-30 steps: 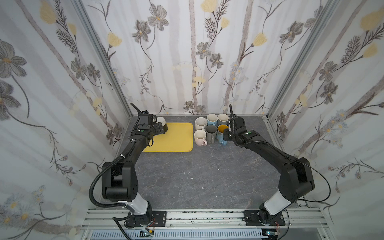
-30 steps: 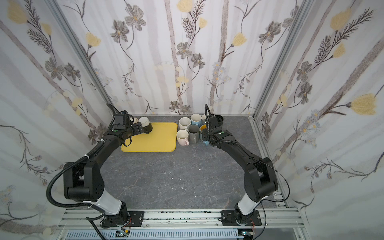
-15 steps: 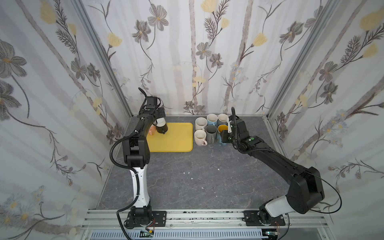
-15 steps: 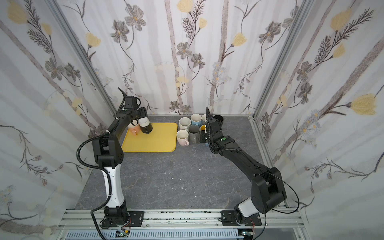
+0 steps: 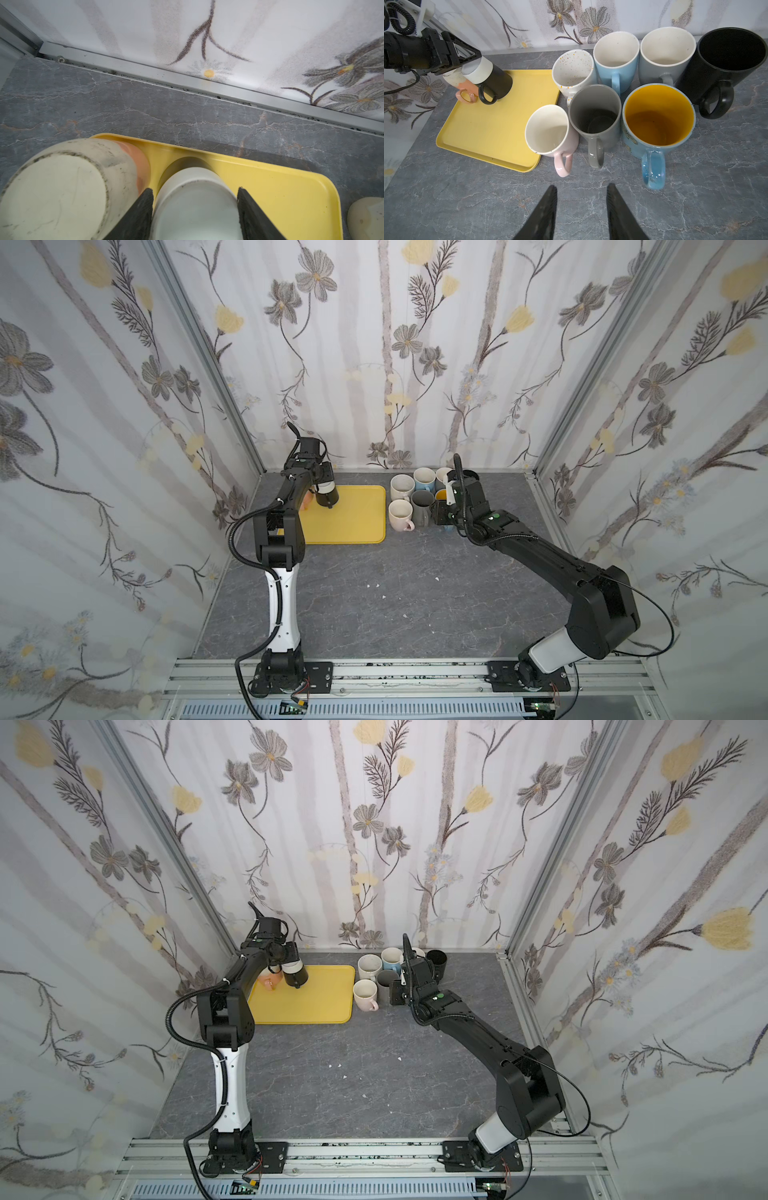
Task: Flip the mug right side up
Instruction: 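Release the blue mug with the right gripper while the left moves over the black mug, then grasp the upside-down black-and-white mug on the tray with the left gripper, then lift the black mug with the left gripper while the right reaches its handle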
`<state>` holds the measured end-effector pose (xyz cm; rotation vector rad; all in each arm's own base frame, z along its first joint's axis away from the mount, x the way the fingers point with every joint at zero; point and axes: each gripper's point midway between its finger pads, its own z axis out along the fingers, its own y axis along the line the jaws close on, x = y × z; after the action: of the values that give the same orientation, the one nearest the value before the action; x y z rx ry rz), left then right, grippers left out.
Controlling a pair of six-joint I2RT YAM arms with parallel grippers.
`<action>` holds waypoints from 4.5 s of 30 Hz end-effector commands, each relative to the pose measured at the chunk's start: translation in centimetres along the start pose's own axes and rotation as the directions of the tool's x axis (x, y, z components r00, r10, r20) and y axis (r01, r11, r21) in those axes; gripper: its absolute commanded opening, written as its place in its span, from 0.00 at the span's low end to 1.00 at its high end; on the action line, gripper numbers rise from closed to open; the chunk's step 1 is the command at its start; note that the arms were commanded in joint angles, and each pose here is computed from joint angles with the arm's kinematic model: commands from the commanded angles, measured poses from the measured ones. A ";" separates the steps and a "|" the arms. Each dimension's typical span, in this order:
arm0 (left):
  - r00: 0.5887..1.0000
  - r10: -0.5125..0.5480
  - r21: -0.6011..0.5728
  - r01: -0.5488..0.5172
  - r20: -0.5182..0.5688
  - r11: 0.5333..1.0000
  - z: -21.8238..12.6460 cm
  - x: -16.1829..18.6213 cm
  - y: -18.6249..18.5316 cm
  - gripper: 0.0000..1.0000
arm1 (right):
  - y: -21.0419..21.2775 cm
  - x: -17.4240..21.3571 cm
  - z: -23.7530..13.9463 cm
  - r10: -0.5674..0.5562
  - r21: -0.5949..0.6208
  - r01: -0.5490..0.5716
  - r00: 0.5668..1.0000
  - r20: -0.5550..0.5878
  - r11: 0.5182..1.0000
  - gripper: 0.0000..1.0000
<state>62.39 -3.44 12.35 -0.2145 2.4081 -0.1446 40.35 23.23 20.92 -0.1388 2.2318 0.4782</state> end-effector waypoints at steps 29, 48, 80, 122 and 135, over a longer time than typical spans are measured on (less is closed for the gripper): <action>0.974 0.220 0.073 -0.216 -0.052 0.974 -11.0 9.9 -7.9 0.63 | 8.3 2.8 3.1 -0.064 -0.138 0.050 0.993 -0.099 0.989 0.40; 0.925 0.378 0.253 -0.358 -0.033 0.899 -9.9 16.2 -9.1 0.62 | 8.7 2.1 3.5 -0.065 -0.141 0.053 0.995 -0.082 0.989 0.40; 0.927 0.373 0.108 -0.376 0.049 0.920 -5.9 14.3 -7.2 0.00 | 8.4 2.3 4.3 -0.072 -0.123 0.061 0.993 -0.093 0.991 0.40; 0.938 0.194 0.190 -0.254 0.287 0.948 -10.2 14.8 -7.6 0.00 | 12.4 3.4 5.3 0.080 -0.304 -0.122 0.986 -0.147 0.945 0.39; 0.991 0.112 0.171 -0.123 0.072 0.977 -8.2 18.5 -7.5 0.10 | 14.1 5.1 9.0 -0.020 -0.258 -0.052 0.963 -0.268 0.965 0.37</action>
<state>44.90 -14.60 9.11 0.0789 2.2640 -0.3020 40.18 39.55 16.06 -0.2944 2.4050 0.8299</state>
